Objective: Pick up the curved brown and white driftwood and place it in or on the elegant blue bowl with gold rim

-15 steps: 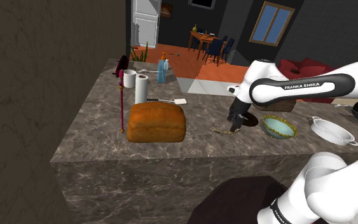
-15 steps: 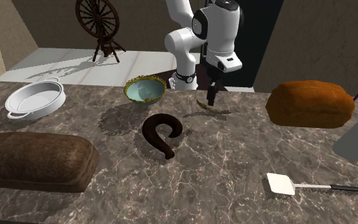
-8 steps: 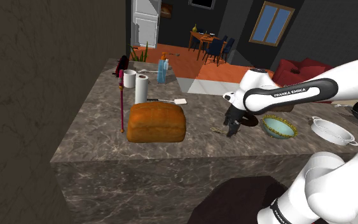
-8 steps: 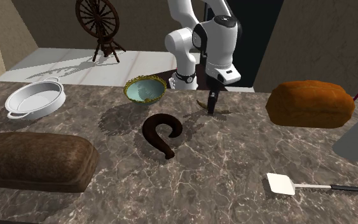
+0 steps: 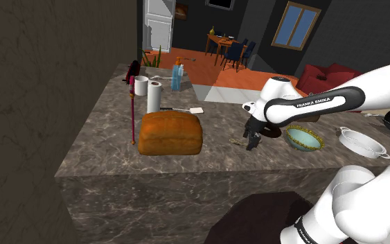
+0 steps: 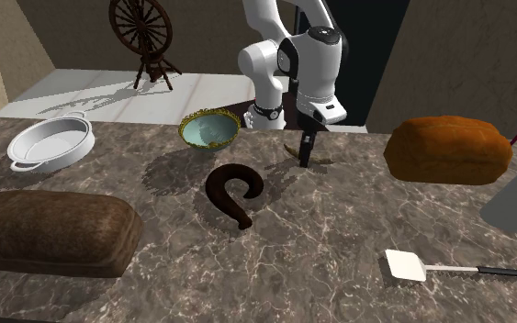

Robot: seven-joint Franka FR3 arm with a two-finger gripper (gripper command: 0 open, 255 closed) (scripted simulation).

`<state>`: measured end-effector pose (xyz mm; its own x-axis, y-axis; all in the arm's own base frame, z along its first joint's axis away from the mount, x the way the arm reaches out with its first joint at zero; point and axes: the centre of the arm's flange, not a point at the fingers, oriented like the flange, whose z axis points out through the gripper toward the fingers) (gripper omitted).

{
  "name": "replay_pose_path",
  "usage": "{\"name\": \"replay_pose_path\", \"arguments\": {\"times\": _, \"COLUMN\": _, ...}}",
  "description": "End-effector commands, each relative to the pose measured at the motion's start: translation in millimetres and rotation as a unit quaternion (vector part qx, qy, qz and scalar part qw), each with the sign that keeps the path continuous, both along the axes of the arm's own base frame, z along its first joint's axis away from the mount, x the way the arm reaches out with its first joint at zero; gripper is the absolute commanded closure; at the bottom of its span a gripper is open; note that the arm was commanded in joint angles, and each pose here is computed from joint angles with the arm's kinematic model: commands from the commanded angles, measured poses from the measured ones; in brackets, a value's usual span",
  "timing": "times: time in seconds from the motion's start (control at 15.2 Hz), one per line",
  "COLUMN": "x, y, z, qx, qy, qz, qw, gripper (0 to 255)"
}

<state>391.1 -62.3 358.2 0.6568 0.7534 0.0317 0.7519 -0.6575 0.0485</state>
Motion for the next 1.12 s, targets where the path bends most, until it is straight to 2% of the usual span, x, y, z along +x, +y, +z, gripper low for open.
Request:
{"name": "replay_pose_path", "arguments": {"times": 0.0, "x": 0.0, "y": 0.0, "z": 0.0, "qx": 0.0, "qy": 0.0, "qz": 0.0, "qw": 1.0, "gripper": 255}}
{"name": "replay_pose_path", "arguments": {"times": 0.59, "x": 0.0, "y": 0.0, "z": -0.1, "qx": 0.0, "qy": 0.0, "qz": 0.0, "qw": 1.0, "gripper": 255}}
{"name": "replay_pose_path", "arguments": {"times": 1.06, "x": 0.0, "y": 0.0, "z": 36.9, "qx": 0.0, "qy": 0.0, "qz": 0.0, "qw": 1.0, "gripper": 255}}
